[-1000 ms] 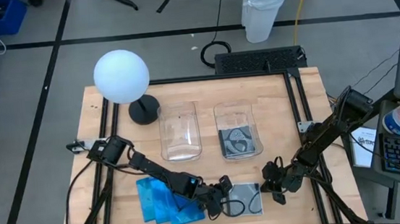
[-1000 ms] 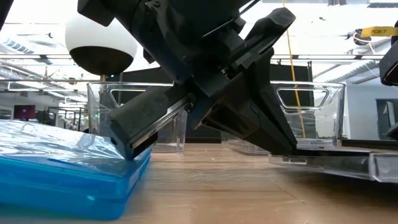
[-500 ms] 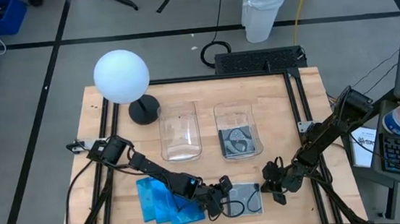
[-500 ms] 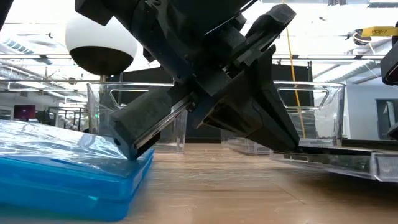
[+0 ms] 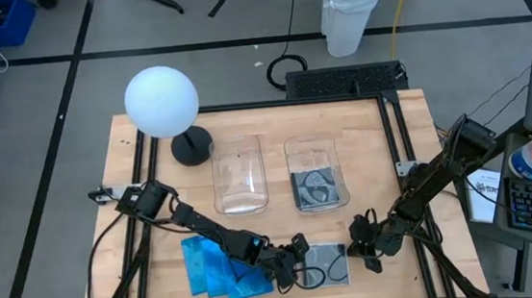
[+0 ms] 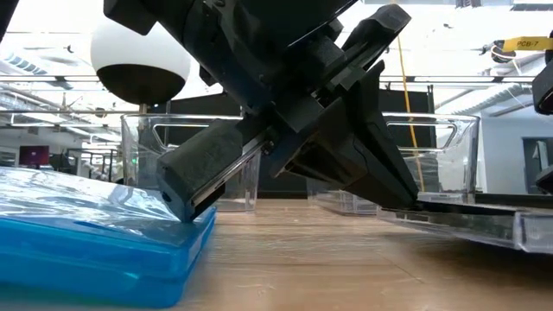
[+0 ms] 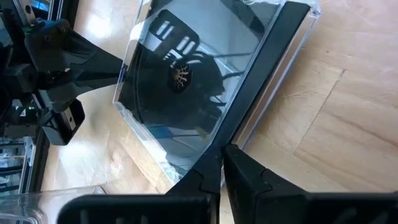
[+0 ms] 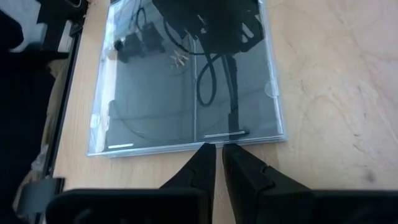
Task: Pick & place jewel cases by type
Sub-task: Put the black CD case into the right transparent bin
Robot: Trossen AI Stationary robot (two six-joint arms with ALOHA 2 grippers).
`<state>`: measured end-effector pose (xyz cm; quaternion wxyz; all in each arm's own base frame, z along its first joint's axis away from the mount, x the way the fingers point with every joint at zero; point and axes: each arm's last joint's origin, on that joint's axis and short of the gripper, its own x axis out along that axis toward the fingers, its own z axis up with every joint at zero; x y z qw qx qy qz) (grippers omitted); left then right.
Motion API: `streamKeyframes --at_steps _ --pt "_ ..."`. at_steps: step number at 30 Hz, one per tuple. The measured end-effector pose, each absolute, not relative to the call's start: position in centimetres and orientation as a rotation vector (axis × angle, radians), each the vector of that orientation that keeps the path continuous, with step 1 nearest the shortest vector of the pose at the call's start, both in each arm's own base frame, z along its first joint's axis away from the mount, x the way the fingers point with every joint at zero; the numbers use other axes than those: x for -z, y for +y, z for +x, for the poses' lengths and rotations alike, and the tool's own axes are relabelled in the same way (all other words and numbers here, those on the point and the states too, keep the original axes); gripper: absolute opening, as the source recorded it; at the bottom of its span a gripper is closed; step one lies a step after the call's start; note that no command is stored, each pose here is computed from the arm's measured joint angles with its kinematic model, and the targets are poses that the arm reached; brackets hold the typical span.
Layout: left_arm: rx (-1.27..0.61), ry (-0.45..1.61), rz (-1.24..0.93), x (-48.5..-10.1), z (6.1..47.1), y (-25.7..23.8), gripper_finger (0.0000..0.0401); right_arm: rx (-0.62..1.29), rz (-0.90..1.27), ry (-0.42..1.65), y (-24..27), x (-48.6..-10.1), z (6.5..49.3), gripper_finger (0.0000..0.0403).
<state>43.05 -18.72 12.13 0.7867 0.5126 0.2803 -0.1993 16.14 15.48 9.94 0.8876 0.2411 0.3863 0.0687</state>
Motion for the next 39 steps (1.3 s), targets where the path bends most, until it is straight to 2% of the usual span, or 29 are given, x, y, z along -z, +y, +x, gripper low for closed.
streamKeyframes --at_steps 6,14,20,29,39 --pt "0.431 0.591 1.105 -12.2 43.1 -18.8 0.0005 -0.223 0.417 0.799 15.5 -10.5 16.0 0.0041" --pt "0.397 0.587 1.097 -12.3 43.4 -18.5 0.0024 -0.411 0.415 0.813 15.9 -11.7 15.8 0.0058" --pt "0.403 0.584 1.100 -12.3 43.4 -18.5 0.0005 -0.435 0.389 0.783 16.0 -12.2 15.9 0.0059" --pt "0.414 0.580 1.094 -12.3 43.4 -18.6 0.0026 -0.429 0.386 0.793 15.9 -12.1 15.8 0.0058" --pt "0.409 0.558 1.082 -12.5 43.5 -18.7 0.0004 -0.516 0.403 0.858 16.1 -12.0 15.6 0.0062"
